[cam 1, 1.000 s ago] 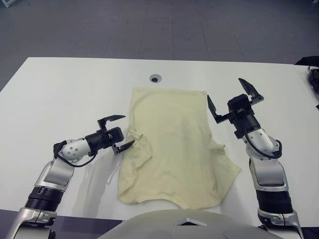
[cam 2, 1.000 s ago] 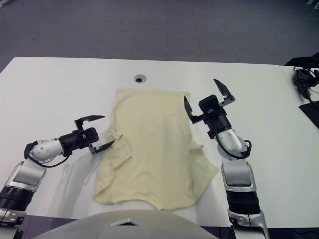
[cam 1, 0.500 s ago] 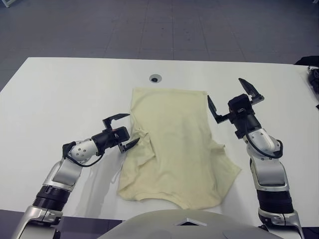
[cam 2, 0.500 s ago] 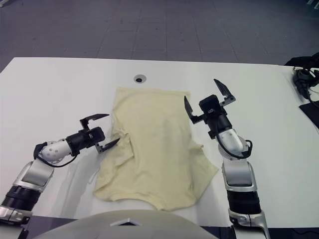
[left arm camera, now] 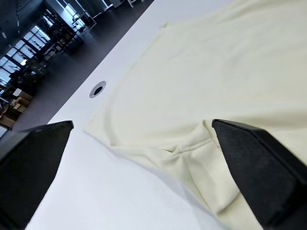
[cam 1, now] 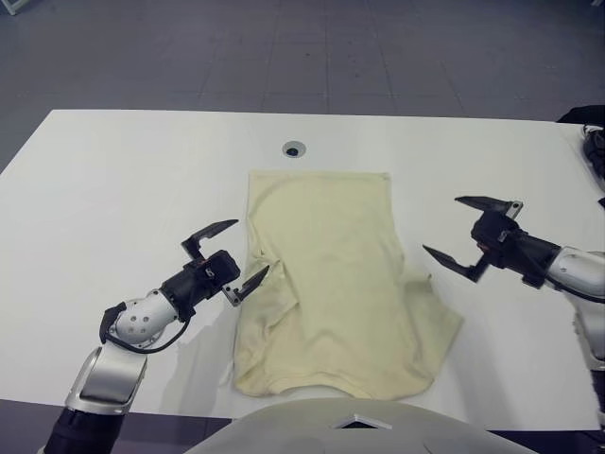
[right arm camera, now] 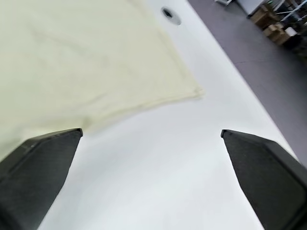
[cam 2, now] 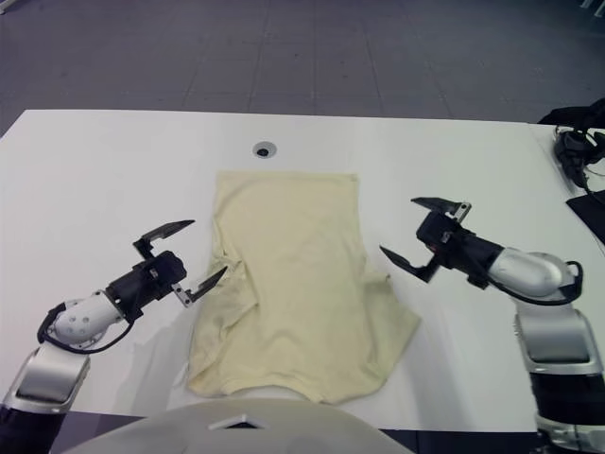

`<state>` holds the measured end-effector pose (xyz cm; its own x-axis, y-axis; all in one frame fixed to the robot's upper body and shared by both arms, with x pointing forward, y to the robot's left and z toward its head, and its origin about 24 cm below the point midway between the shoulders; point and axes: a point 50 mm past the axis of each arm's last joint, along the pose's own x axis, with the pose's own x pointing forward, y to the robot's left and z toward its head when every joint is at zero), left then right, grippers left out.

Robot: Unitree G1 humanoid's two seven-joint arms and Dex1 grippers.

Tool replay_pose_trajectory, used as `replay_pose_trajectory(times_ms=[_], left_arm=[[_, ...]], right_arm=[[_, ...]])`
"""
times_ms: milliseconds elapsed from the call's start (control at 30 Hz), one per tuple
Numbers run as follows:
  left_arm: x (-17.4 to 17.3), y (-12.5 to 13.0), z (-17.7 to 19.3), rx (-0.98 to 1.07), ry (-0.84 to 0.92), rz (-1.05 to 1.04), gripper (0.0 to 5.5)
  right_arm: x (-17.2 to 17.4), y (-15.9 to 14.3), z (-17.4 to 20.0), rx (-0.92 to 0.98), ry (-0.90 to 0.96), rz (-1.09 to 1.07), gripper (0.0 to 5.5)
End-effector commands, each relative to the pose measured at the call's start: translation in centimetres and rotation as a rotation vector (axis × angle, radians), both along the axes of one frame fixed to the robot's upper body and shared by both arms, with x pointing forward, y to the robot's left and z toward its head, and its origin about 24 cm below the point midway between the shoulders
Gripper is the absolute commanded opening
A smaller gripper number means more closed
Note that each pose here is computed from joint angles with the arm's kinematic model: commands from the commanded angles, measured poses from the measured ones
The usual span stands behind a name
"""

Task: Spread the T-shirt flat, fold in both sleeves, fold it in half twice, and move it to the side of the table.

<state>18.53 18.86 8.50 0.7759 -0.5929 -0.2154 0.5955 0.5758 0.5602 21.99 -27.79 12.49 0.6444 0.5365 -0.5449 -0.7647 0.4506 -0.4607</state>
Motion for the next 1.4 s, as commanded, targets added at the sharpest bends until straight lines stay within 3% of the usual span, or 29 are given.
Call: replay_pose_trajectory(times_ms=[33, 333, 767, 1400], left_arm=[[-0.1, -0.4, 0.8, -0.018, -0.064, 0.072, 5.38], [1.9, -2.0, 2.7, -0.172, -0.193, 0.202, 5.38], [2.9, -0.3, 3.8, -0.149, -0.282, 0.315, 5.38], [2.6, -0.6, 3.5, -0.072, -0.273, 0.246, 5.4]], right_arm=[[-1.0, -2.6, 0.4, -0.08, 0.168, 0.084, 5.4], [-2.7, -5.2, -0.8, -0.16, 0.402, 0.159, 5.4], [-2.9, -3.4, -2.7, -0.163, 0.507, 0.266, 5.4], [-3.4, -1.9, -4.6, -0.177, 0.513, 0.334, 2.15]])
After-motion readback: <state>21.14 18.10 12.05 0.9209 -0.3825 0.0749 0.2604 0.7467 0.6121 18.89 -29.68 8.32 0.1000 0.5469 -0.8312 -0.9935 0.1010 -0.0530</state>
